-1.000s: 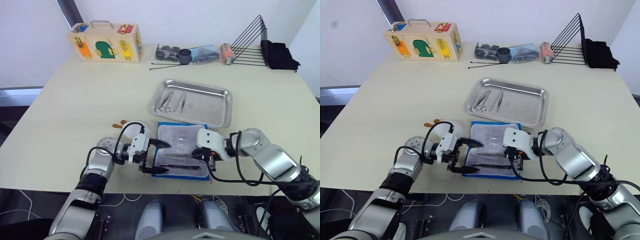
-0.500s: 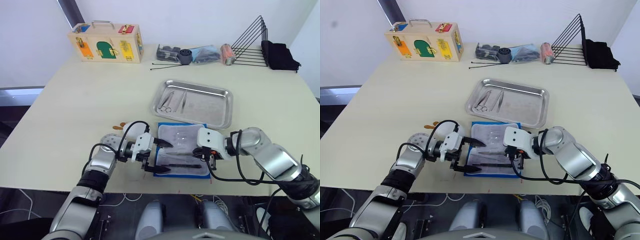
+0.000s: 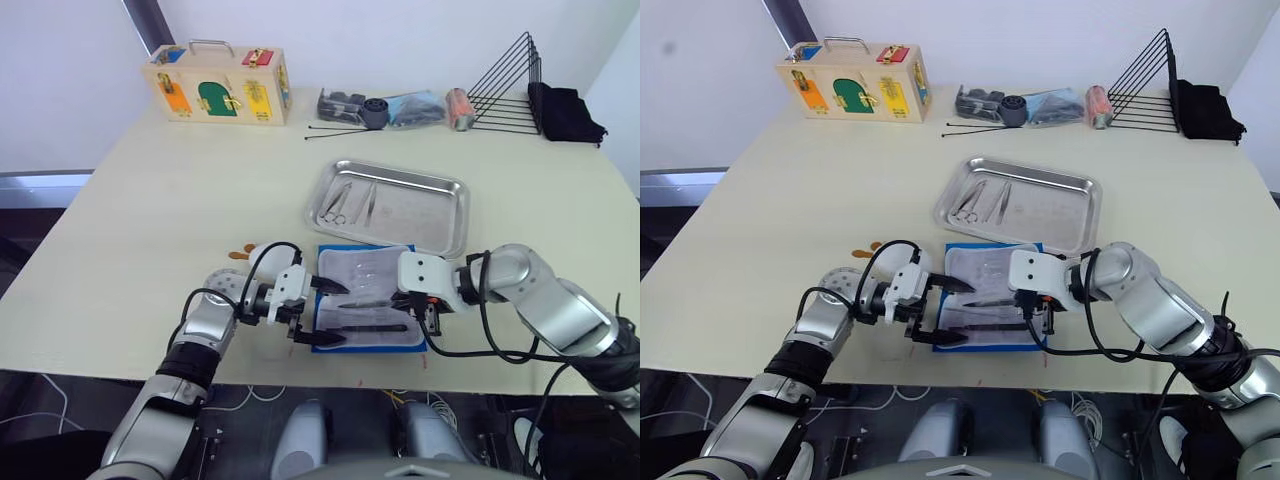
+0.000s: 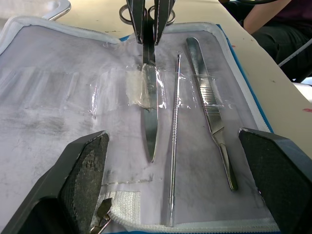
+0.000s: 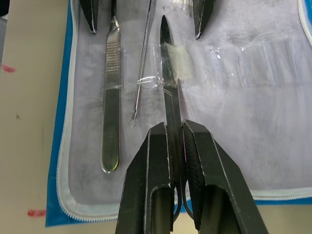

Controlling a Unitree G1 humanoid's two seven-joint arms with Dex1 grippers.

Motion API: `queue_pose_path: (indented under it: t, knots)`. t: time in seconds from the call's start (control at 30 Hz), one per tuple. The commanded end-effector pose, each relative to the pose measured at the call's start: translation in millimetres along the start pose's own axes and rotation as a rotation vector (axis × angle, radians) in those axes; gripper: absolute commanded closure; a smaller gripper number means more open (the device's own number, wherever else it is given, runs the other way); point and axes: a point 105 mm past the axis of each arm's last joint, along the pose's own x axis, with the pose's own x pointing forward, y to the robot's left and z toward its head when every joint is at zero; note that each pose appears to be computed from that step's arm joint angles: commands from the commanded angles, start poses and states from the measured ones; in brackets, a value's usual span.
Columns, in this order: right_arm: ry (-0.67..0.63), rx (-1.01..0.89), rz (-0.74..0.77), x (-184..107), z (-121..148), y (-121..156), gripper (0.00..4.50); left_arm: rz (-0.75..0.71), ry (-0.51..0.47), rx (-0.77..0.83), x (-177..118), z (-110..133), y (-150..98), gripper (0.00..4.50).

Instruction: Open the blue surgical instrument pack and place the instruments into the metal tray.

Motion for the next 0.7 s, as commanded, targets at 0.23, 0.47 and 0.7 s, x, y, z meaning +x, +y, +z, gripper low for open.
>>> queue_pose_path:
  t: [0.23,0.47,0.7]
  knots:
    - [0.027,-0.068,-0.031,-16.4,1.1,-3.5,4.47,-0.081,0.124,-0.188,14.5,-45.3,-29.9,0.0]
    - [0.07,-0.07,-0.046,-32.2,-9.5,-2.9,4.47,-0.076,0.12,-0.188,15.1,-45.4,-29.5,0.0]
    - [0.104,-0.064,-0.067,-54.8,-18.9,-3.0,4.47,-0.076,0.118,-0.189,15.8,-46.1,-29.3,0.0]
